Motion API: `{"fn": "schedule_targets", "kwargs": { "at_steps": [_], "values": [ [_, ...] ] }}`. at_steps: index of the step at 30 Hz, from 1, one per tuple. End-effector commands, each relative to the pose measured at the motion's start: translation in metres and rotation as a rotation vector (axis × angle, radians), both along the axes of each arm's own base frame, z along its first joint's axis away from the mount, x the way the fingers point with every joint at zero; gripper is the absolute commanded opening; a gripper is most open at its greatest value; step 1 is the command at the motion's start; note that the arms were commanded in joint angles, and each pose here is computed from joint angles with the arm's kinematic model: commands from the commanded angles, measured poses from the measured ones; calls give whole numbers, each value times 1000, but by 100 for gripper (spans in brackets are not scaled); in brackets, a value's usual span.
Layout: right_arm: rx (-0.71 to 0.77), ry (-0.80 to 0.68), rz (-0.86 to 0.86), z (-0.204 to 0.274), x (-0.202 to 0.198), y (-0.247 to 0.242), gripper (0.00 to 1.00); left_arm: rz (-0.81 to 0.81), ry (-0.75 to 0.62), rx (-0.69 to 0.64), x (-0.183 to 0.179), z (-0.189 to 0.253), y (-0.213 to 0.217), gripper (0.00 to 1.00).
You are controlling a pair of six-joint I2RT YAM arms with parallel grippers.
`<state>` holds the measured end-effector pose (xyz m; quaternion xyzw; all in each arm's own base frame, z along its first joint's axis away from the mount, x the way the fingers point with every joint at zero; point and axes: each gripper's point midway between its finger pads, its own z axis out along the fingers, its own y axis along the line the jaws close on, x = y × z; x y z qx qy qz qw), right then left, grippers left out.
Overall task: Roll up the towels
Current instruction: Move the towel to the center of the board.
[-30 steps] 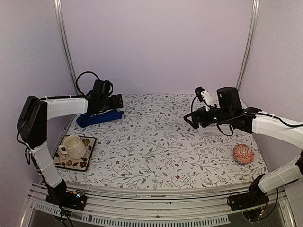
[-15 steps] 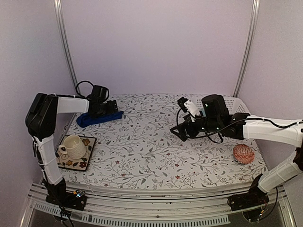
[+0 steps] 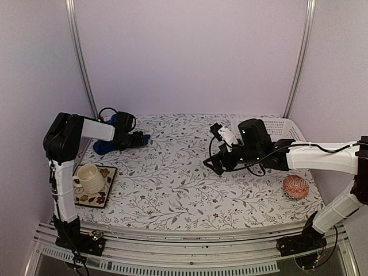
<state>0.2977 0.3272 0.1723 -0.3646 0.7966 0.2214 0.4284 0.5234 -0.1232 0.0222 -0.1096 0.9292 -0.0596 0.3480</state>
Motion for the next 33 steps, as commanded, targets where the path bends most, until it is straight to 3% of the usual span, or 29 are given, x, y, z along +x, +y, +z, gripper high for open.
{"fn": "schedule_targets", "kwargs": {
  "at_steps": [1, 3, 9, 12, 14, 15, 23, 33],
  "values": [
    [2, -1, 19, -4, -3, 2, 99, 21, 17, 24, 5, -13, 11, 86],
    [4, -3, 21, -4, -3, 3, 99, 23, 23, 30, 7, -18, 12, 80],
    [-4, 9, 23, -9, -3, 4, 99, 25, 57, 39, 9, -36, 13, 46],
    [-6, 6, 24, -9, -3, 4, 99, 30, 59, 40, 8, -38, 14, 24],
    [-7, 7, 24, -10, -2, 4, 99, 26, 53, 37, 9, -35, 13, 3],
    [-6, 6, 26, -9, -2, 4, 99, 24, 52, 38, 8, -34, 14, 0],
    [-4, -12, 28, -6, -3, 2, 99, -55, -21, 22, -11, 2, -18, 0],
    [18, -41, 10, 15, -7, -6, 99, -248, -84, -65, -84, 22, -116, 0]
  ]
}}
